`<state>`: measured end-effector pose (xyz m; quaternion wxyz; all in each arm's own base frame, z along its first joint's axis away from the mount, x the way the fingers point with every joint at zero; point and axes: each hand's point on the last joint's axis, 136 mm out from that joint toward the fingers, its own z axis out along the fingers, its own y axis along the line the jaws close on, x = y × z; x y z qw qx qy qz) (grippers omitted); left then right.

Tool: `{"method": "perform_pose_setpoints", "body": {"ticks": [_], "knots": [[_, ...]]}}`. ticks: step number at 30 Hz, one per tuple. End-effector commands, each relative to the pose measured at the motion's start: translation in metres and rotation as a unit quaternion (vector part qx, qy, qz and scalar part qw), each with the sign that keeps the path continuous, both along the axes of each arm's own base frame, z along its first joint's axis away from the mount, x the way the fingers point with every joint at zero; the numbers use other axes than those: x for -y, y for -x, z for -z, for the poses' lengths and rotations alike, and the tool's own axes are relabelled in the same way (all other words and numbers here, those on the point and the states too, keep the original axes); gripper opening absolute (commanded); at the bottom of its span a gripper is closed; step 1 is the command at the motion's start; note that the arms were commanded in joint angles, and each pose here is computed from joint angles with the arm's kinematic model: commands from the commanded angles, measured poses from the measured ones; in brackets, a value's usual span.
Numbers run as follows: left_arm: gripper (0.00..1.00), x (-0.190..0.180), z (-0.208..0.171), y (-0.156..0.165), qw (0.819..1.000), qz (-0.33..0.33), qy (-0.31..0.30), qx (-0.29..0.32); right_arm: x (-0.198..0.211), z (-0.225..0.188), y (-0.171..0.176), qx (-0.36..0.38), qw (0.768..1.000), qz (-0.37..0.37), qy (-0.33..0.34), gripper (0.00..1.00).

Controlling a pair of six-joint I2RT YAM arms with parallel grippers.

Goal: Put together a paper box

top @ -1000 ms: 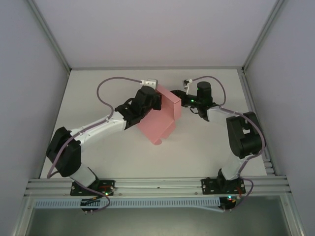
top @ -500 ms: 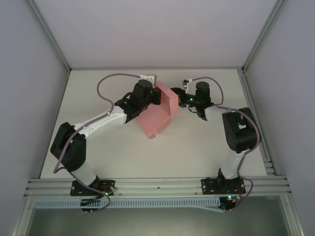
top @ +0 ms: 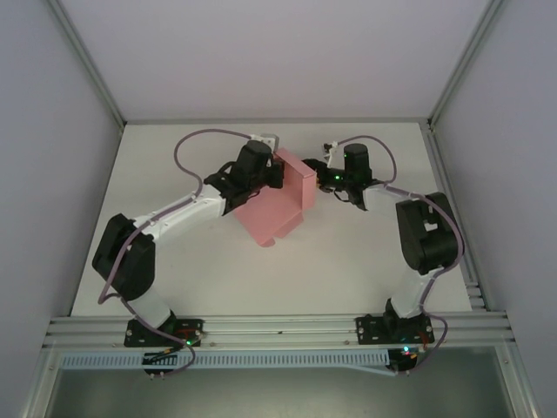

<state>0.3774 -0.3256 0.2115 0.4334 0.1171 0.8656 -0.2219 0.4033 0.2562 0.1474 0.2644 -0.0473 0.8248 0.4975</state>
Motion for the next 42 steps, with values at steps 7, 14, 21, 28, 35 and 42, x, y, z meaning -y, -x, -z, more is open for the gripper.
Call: {"method": "perform_pose_setpoints", "body": {"ticks": [7,14,21,28,35,42], "knots": [[0.00,-0.027,0.001,0.066,0.985,0.121,-0.117,0.041,0.126,0.011,0.025,0.028,0.913,0.145,0.379,1.00],[0.00,-0.071,0.035,0.074,0.937,0.156,-0.311,0.008,0.197,0.002,0.041,0.005,0.863,0.231,0.450,1.00],[0.00,-0.075,0.096,0.081,0.845,0.271,-0.457,-0.059,0.198,-0.005,0.052,0.021,0.868,0.218,0.445,1.00],[0.00,-0.048,0.130,0.061,0.793,0.313,-0.520,-0.049,0.204,-0.001,0.055,0.018,0.864,0.217,0.454,1.00],[0.18,-0.031,0.158,0.042,0.744,0.332,-0.576,-0.060,0.206,0.001,0.057,0.015,0.865,0.211,0.455,1.00],[0.53,-0.011,0.133,0.042,0.763,0.334,-0.553,-0.023,0.202,0.000,0.060,0.018,0.872,0.198,0.448,1.00]]}}
